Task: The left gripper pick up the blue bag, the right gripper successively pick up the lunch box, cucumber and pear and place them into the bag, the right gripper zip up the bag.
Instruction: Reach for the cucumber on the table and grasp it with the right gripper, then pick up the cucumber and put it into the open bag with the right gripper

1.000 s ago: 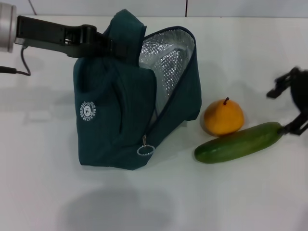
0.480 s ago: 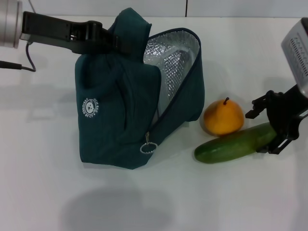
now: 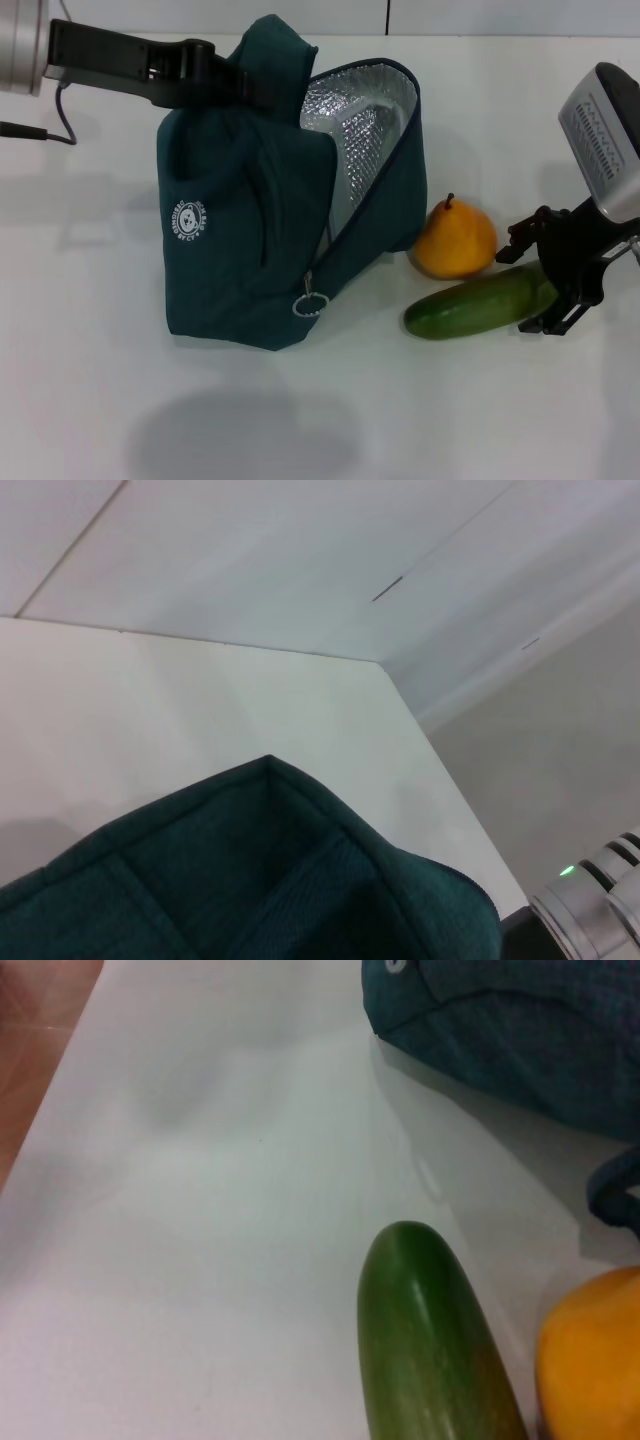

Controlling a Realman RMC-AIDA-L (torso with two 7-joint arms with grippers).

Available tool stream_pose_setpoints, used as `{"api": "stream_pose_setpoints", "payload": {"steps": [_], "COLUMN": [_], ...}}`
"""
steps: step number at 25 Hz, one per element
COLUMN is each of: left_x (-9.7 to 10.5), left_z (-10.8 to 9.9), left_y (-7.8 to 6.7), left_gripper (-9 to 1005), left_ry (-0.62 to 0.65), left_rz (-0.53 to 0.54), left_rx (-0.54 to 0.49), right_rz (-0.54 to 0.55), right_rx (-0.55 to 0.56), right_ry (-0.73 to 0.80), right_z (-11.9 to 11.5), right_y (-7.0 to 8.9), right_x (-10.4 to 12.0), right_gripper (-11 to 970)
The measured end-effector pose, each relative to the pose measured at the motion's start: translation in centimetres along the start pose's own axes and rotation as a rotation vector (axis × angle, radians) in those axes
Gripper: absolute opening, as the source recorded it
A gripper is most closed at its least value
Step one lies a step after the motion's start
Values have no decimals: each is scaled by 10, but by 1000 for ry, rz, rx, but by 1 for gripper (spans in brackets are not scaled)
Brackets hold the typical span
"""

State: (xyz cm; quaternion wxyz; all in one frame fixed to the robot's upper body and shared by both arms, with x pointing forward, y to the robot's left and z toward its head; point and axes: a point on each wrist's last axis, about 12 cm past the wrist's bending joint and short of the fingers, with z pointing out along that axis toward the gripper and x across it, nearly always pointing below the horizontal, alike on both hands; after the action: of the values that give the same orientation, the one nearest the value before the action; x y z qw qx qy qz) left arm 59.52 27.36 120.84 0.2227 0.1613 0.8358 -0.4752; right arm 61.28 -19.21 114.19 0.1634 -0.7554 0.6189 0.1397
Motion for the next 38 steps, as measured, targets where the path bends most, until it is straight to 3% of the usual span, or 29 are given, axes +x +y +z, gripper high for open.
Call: {"api": "stream_pose_setpoints", "payload": {"steps": [22,26,28,38], "left_x": [-3,-3,-3,-2], "left_z": [-1,-1,-1,-3], "left_y": [-1,0,0,1], "left_gripper": [43,43,43,44], "left_ry": [-4,-6,-7,-9], "left_rz": [6,6,6,3], "left_rx": [-5,-7,-9,-11], "right_rz": [-16,-24,-28,-54], "right_rx": [25,14,1,-124], "right_ry": [25,19,14,-121], "right_z": [10,9,7,-21], "right_y": [-1,0,2,20], "right_x": [3,1,0,-16], "right_gripper": [815,694,634,635]}}
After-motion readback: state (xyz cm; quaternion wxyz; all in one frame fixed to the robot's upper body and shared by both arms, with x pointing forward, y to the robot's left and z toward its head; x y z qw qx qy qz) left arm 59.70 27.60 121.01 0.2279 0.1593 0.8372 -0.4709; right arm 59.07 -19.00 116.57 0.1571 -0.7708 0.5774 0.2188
